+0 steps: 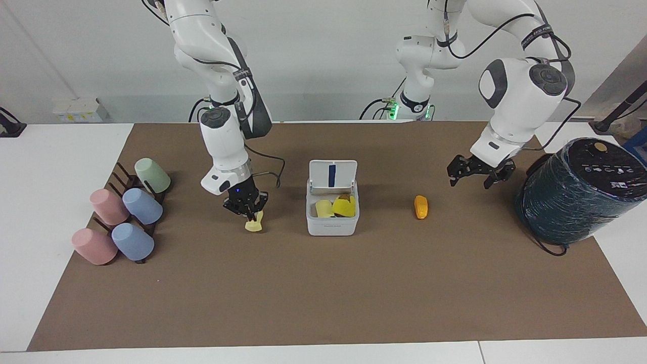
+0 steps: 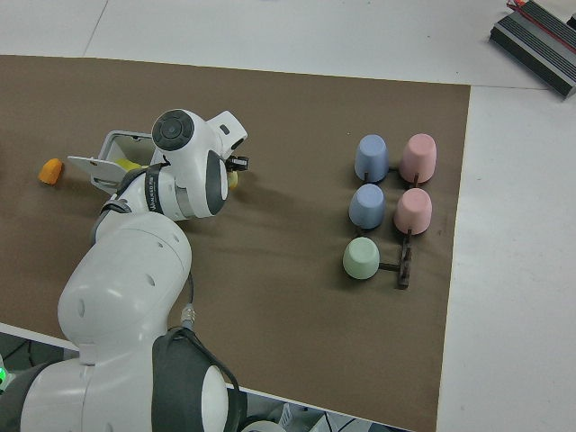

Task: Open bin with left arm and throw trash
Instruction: 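Grasp the yellow cheese wedge with the right gripper, then carry the cheese wedge over the bin and release it with the right gripper, then withdraw the right gripper while the left gripper reaches the orange carrot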

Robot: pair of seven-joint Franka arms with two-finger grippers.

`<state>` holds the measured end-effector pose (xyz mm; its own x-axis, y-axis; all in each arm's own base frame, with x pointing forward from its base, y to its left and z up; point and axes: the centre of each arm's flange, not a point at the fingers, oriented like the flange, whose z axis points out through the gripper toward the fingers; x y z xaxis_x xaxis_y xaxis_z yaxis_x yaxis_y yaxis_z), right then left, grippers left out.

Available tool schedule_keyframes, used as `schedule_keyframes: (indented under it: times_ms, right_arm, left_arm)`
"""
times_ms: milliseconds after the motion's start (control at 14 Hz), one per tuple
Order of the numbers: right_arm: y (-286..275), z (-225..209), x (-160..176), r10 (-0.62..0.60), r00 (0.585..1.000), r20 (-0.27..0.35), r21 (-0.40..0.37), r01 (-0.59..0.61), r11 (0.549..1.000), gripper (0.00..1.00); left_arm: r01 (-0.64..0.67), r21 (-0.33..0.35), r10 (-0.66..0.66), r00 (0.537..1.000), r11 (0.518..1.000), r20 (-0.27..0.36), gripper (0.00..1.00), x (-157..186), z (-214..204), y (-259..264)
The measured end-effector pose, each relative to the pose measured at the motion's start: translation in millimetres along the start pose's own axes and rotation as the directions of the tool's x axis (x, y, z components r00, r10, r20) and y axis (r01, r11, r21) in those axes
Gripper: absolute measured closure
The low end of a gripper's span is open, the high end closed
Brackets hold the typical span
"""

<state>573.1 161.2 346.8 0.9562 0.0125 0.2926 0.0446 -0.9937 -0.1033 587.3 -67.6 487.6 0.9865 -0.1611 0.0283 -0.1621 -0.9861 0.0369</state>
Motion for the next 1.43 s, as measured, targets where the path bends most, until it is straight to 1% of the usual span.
schedule_keyframes:
  times_ms: [143,286,500,643,929,1071,1214,1429]
  right_arm:
    - [-15.3,-20.0,18.3,0.038,0.999,-0.003,0.007,-0.038,0.999,0.93]
    - [-33.4,-51.8,42.4,0.069,0.998,0.004,0.012,-0.069,0.998,0.93]
    - [-69.4,-89.3,65.4,0.102,0.995,-0.023,0.044,-0.101,0.994,0.93]
    - [-103.2,-90.5,61.3,0.143,0.989,-0.02,0.068,-0.142,0.988,0.93]
    - [-166.4,-74.1,34.7,0.182,0.983,0.025,0.09,-0.183,0.979,0.93]
    - [-185.5,-70.9,24.6,0.192,0.981,0.039,0.094,-0.195,0.976,0.93]
    - [-188.6,-67.8,22.2,0.192,0.98,0.045,0.092,-0.195,0.976,0.76]
    - [-188.4,-64.4,20.8,0.191,0.98,0.054,0.085,-0.195,0.977,0.39]
  left_arm:
    - [0.0,0.0,0.0,1.0,1.0,0.0,0.0,0.0,0.0,0.0]
    - [0.0,0.0,0.0,1.0,1.0,0.0,0.0,0.0,0.0,0.0]
    - [0.0,0.0,0.0,1.0,1.0,0.0,0.0,-0.1,0.1,0.0]
    - [0.0,0.0,0.0,1.0,1.0,0.001,0.0,-0.2,0.4,0.0]
    - [0.0,0.0,0.0,1.0,1.0,0.002,0.0,-0.4,1.0,0.0]
    - [0.0,0.0,0.0,1.0,1.0,0.005,0.0,-1.0,2.9,0.1]
    - [-0.01,0.0,0.01,1.0,1.0,0.003,0.0,-2.6,14.1,5.8]
    - [-0.052,0.003,0.052,0.998,0.999,-0.022,0.0,-8.2,49.7,30.9]
